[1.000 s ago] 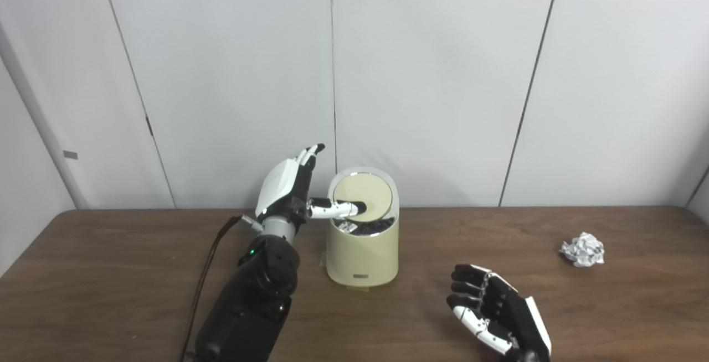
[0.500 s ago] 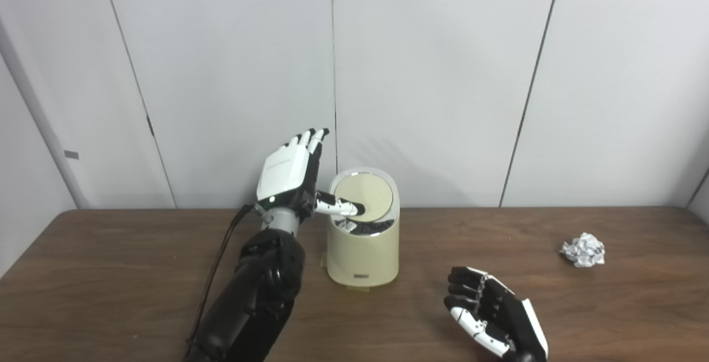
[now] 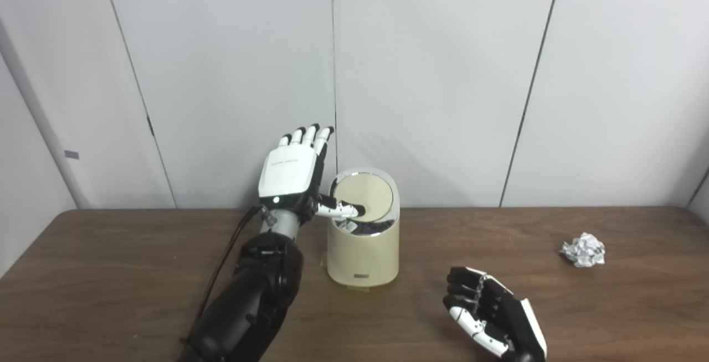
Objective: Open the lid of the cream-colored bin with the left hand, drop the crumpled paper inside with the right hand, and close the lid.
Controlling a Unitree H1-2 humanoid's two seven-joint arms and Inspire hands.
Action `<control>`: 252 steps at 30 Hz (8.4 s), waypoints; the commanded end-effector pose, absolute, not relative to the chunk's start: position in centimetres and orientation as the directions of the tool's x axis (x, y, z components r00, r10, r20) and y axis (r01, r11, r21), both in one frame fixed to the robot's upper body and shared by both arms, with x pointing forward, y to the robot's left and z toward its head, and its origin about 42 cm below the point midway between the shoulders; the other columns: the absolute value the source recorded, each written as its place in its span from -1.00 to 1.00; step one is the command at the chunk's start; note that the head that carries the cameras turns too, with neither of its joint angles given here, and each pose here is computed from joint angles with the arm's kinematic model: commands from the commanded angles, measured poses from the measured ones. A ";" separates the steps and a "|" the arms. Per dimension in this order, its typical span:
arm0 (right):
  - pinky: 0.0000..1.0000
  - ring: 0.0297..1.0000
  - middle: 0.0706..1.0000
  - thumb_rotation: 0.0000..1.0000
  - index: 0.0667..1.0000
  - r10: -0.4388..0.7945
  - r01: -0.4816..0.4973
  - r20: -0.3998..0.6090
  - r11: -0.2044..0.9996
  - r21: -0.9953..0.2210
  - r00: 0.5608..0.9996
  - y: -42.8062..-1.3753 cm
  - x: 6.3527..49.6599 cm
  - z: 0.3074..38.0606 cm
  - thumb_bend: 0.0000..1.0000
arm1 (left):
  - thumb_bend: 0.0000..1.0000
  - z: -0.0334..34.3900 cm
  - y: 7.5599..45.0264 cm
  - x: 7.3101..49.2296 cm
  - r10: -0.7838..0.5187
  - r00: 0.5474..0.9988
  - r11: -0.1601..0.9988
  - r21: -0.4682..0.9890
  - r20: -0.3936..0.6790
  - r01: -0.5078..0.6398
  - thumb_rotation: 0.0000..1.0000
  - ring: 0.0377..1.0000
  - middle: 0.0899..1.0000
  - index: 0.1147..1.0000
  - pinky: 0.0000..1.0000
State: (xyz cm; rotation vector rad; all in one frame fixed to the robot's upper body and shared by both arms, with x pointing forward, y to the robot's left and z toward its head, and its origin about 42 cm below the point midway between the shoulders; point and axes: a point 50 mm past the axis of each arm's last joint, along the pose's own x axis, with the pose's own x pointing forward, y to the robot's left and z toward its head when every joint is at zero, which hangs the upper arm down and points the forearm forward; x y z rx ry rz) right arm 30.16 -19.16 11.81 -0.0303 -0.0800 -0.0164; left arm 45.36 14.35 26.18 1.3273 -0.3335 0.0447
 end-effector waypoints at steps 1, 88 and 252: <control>0.22 0.37 0.35 -0.61 0.29 -0.007 0.010 0.125 1.000 -0.025 0.992 -18.6 30.4 12.6 -0.46 | 1.00 27.1 14.6 46.1 -0.170 0.948 0.196 0.952 0.269 -0.235 -0.63 1.00 1.00 1.00 1.00; 0.33 0.54 0.60 -0.23 0.59 0.156 0.324 0.426 0.438 -0.839 0.891 -25.0 33.6 23.3 0.67 | -0.29 11.7 25.6 26.6 0.026 0.946 0.995 0.087 0.323 -0.057 0.71 0.73 0.72 0.69 0.62; -0.28 -0.14 -0.08 -1.00 -0.11 -0.195 -0.048 -0.027 -0.104 -0.993 0.980 -35.4 48.3 29.5 0.04 | 0.21 11.0 28.8 26.6 0.051 0.958 0.996 0.059 0.281 -0.071 0.64 0.53 0.56 0.56 0.33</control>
